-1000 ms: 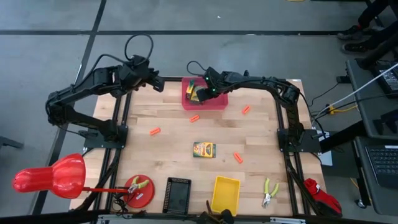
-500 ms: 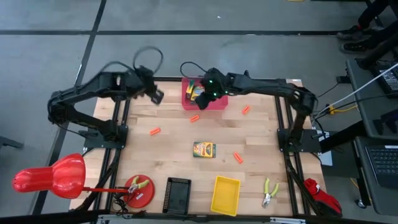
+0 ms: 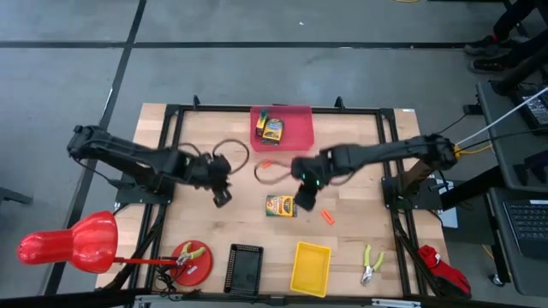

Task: Pick & Place School Supplies
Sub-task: Put the yellow crayon box into the red bin

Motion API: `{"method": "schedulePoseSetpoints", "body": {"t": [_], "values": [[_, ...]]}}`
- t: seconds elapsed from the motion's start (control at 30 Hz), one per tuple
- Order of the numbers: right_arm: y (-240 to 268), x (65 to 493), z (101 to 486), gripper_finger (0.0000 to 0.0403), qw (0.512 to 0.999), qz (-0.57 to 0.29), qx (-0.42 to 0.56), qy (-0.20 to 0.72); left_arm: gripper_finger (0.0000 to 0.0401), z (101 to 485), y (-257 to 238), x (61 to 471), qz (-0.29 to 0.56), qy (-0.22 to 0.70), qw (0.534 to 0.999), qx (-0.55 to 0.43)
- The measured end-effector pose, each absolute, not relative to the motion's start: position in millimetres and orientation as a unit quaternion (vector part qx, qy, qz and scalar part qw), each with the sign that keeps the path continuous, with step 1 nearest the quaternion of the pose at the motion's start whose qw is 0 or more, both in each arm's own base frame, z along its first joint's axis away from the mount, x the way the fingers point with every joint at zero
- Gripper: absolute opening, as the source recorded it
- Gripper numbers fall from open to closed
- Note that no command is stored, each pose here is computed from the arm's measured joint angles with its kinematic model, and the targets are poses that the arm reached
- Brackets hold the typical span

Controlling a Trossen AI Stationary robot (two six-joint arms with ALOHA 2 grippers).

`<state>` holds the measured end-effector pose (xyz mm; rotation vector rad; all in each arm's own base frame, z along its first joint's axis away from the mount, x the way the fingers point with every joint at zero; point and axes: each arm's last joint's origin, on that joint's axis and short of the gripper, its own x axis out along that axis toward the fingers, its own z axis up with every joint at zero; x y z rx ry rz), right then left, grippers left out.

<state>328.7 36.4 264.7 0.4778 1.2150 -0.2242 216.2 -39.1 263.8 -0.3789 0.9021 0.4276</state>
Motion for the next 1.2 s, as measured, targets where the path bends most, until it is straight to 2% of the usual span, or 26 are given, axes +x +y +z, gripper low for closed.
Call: {"method": "schedulePoseSetpoints", "body": {"t": [0.1, 0.23, 0.43, 0.67, 0.8, 0.93, 1.2], "values": [[49.3, 324.6, 240.5, 0.0123, 0.781, -0.103, 0.273, 0.552, 0.0112, 246.5, -50.2, 221.4, 0.172, 0.39, 0.882, -0.199], [61.8, 315.3, 215.7, 0.0127, 0.777, -0.1, 0.356, 0.509, 0.0112, 218.3, -48.7, 218.6, 0.197, 0.368, 0.866, -0.275], [69.6, 300.9, 199.3, 0.0123, 0.77, -0.115, 0.441, 0.448, 0.0112, 198.4, -46.5, 222.9, 0.146, 0.311, 0.869, -0.357], [70.3, 298.1, 187.5, 0.0123, 0.752, -0.128, 0.512, 0.395, 0.0112, 190.2, -38.9, 224.5, 0.144, 0.317, 0.845, -0.405], [68.6, 297.9, 186.6, 0.0119, 0.756, -0.147, 0.509, 0.384, 0.0111, 191.8, -35.1, 235.3, 0.126, 0.285, 0.848, -0.428], [68.7, 296.3, 187.7, 0.0118, 0.76, -0.159, 0.504, 0.378, 0.0107, 180.6, -31.6, 247.1, 0.124, 0.286, 0.831, -0.461], [83.7, 272.5, 230.9, 0.0117, 0.805, -0.148, 0.491, 0.297, 0.0102, 163.4, -31.7, 268.4, 0.137, 0.282, 0.797, -0.516]]}}
